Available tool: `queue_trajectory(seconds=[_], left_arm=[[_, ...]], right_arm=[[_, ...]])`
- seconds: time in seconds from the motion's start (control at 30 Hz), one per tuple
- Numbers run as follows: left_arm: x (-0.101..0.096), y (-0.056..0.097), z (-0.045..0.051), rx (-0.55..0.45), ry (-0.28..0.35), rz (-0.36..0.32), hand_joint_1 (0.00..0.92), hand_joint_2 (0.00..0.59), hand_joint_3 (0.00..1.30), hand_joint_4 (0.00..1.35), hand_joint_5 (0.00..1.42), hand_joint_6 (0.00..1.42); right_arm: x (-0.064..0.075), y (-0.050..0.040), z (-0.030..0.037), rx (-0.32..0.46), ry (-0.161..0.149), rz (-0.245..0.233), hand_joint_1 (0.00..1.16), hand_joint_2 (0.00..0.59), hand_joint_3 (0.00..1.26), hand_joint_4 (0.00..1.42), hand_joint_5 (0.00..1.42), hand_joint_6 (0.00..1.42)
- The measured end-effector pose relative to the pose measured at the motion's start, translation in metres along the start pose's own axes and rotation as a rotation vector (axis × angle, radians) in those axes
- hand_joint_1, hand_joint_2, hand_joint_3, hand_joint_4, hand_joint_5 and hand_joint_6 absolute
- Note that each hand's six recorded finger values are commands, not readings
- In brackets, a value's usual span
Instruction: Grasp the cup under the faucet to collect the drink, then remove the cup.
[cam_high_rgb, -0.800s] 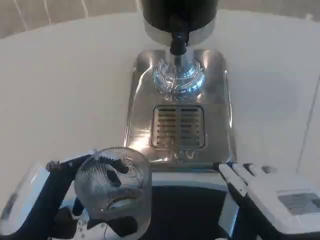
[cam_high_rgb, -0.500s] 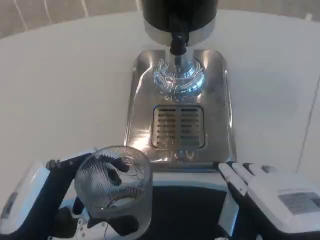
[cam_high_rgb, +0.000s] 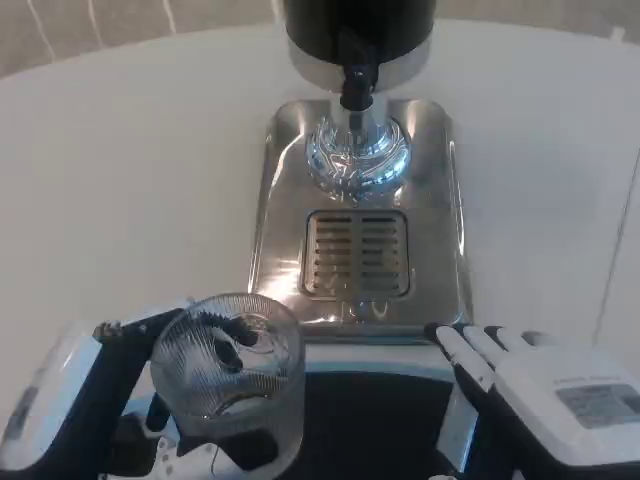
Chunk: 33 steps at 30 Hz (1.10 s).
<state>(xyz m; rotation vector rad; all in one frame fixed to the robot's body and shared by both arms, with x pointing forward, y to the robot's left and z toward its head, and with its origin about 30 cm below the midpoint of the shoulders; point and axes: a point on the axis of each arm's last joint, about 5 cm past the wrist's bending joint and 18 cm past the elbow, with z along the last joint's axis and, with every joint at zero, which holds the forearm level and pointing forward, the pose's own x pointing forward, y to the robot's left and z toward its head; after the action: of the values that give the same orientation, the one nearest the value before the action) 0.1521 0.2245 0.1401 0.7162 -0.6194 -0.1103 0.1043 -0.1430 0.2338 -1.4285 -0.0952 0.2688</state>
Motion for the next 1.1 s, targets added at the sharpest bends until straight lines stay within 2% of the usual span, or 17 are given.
queue_trajectory(seconds=[0.47, 0.7, 0.87, 1.1], left_arm=[[0.002, -0.003, -0.0006, 0.004, 0.019, 0.001, 0.548, 0.02, 0.99, 1.16, 1.31, 0.53], [0.014, -0.006, -0.0007, 0.002, 0.002, 0.018, 0.548, 0.019, 0.99, 1.16, 1.31, 0.53], [0.023, -0.011, -0.0045, 0.003, 0.017, 0.018, 0.548, 0.019, 0.99, 1.16, 1.31, 0.53], [0.046, -0.016, -0.0098, 0.007, 0.004, 0.079, 0.548, 0.019, 0.99, 1.15, 1.3, 0.53]], right_arm=[[0.0, 0.0, 0.0003, -0.001, -0.001, 0.0, 0.43, 0.466, 0.0, 0.0, 0.0, 0.0], [0.0, 0.0006, 0.0006, -0.003, -0.004, 0.004, 0.43, 0.469, 0.0, 0.0, 0.0, 0.0], [0.0, 0.0006, 0.001, -0.008, -0.008, 0.004, 0.43, 0.469, 0.0, 0.0, 0.0, 0.0], [0.0, 0.0005, 0.0013, -0.013, -0.017, 0.002, 0.43, 0.469, 0.0, 0.0, 0.0, 0.0]])
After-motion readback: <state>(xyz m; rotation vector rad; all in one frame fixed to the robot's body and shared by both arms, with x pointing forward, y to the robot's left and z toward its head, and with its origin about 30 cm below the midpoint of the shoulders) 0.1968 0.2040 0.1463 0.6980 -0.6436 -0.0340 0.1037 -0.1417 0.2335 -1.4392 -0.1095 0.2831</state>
